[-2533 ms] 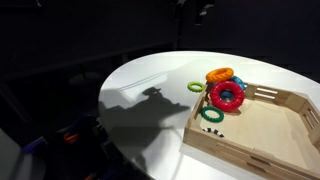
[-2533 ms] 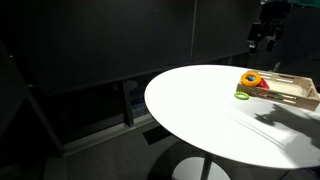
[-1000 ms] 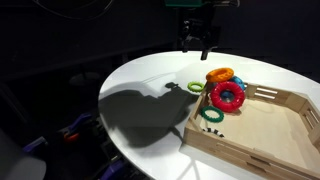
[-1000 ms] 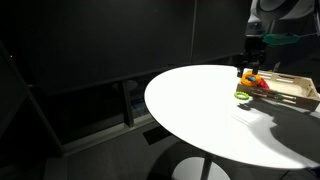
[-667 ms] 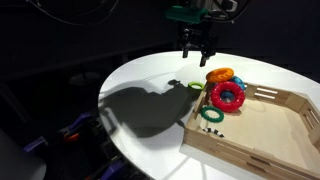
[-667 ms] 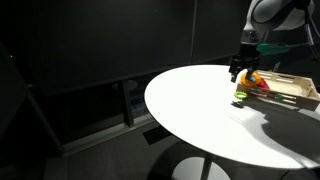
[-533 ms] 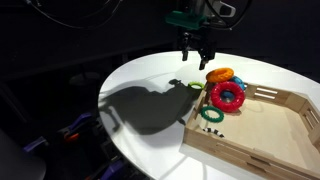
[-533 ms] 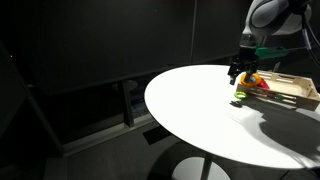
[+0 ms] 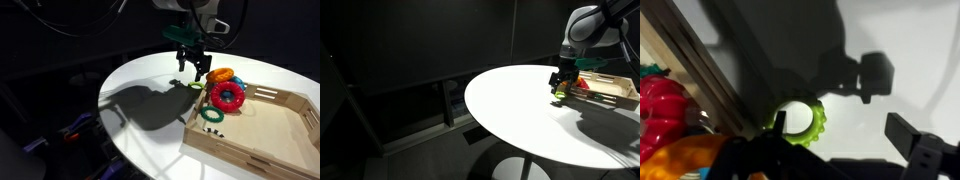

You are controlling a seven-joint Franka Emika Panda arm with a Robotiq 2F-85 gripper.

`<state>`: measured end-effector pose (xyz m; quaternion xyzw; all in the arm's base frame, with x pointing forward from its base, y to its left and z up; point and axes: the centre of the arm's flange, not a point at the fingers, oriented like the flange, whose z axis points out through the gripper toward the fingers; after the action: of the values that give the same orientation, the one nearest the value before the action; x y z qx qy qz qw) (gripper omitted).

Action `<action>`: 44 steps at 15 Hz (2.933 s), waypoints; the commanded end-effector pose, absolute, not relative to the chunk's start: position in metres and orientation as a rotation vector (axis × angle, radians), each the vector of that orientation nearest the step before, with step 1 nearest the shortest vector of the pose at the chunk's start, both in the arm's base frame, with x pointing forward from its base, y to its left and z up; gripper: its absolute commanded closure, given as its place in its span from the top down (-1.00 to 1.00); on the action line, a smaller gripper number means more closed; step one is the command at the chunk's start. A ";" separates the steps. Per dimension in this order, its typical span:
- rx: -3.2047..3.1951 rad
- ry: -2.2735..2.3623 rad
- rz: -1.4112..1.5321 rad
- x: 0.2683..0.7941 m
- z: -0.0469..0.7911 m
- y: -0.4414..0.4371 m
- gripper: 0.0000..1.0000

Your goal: Pick up the green ring and drop it in the wooden tray

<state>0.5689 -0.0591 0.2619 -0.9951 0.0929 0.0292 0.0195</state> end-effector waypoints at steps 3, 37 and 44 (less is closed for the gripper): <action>-3.088 0.277 0.069 0.561 0.246 -0.059 1.00; -3.136 0.231 -0.041 0.574 0.238 -0.047 0.95; -3.155 0.194 -0.064 0.574 0.233 -0.044 -0.29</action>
<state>0.5711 -0.0446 0.2331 -0.9980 0.0621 -0.0124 -0.0019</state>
